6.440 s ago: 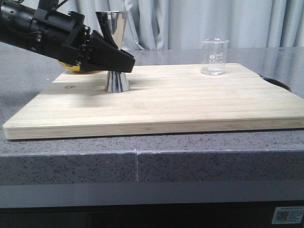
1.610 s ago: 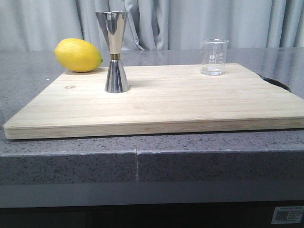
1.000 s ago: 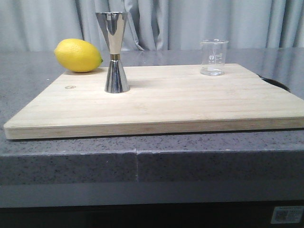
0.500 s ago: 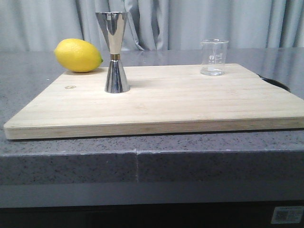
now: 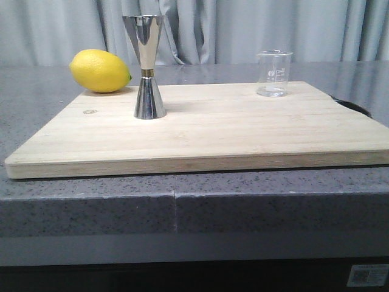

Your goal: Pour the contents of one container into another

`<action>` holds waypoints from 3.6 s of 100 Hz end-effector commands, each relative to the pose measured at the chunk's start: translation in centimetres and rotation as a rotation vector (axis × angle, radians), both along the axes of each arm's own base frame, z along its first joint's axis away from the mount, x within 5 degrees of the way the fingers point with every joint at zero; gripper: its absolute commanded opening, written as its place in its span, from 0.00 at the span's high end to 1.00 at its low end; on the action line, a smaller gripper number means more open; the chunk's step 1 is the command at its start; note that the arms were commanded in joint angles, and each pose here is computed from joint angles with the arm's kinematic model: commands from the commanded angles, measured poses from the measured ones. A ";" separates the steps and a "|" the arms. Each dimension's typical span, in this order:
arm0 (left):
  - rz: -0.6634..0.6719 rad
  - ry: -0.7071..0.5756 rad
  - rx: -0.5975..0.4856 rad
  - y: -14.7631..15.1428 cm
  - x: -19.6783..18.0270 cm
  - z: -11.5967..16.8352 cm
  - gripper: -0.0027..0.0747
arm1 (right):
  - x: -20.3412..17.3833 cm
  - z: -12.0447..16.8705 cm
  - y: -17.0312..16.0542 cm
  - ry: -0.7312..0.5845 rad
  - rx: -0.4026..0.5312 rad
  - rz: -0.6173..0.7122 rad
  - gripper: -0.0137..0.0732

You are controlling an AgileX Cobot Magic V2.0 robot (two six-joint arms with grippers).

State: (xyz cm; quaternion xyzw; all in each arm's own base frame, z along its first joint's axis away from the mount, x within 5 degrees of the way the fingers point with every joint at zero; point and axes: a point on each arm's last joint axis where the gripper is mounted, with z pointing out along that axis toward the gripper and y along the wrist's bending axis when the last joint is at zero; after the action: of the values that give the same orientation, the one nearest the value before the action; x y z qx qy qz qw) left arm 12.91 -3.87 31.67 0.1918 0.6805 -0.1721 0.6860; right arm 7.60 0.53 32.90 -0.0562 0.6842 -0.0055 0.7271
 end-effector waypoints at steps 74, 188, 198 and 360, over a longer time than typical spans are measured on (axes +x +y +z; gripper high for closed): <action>0.133 0.003 -0.024 1.0 -0.3 -1.6 0.99 | -0.1 0.9 -0.1 -0.025 -0.001 -0.006 0.92; 0.133 0.003 -0.024 1.0 -0.3 -1.6 0.99 | -0.1 0.9 -0.1 -0.025 -0.001 -0.006 0.92; 0.133 0.003 -0.024 1.0 -0.3 -1.6 0.99 | -0.1 0.9 -0.1 -0.025 -0.001 -0.006 0.92; 0.350 -0.200 -0.167 2.5 -4.1 -1.2 0.99 | -0.1 0.9 -0.1 -0.025 -0.001 -0.006 0.92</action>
State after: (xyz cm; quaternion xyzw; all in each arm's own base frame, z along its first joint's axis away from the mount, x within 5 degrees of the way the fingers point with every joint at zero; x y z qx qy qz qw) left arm 9.00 -0.62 29.05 -0.0048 0.6965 -0.0544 0.7154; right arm 7.62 0.44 32.27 -0.0537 0.7093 -0.0082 0.7029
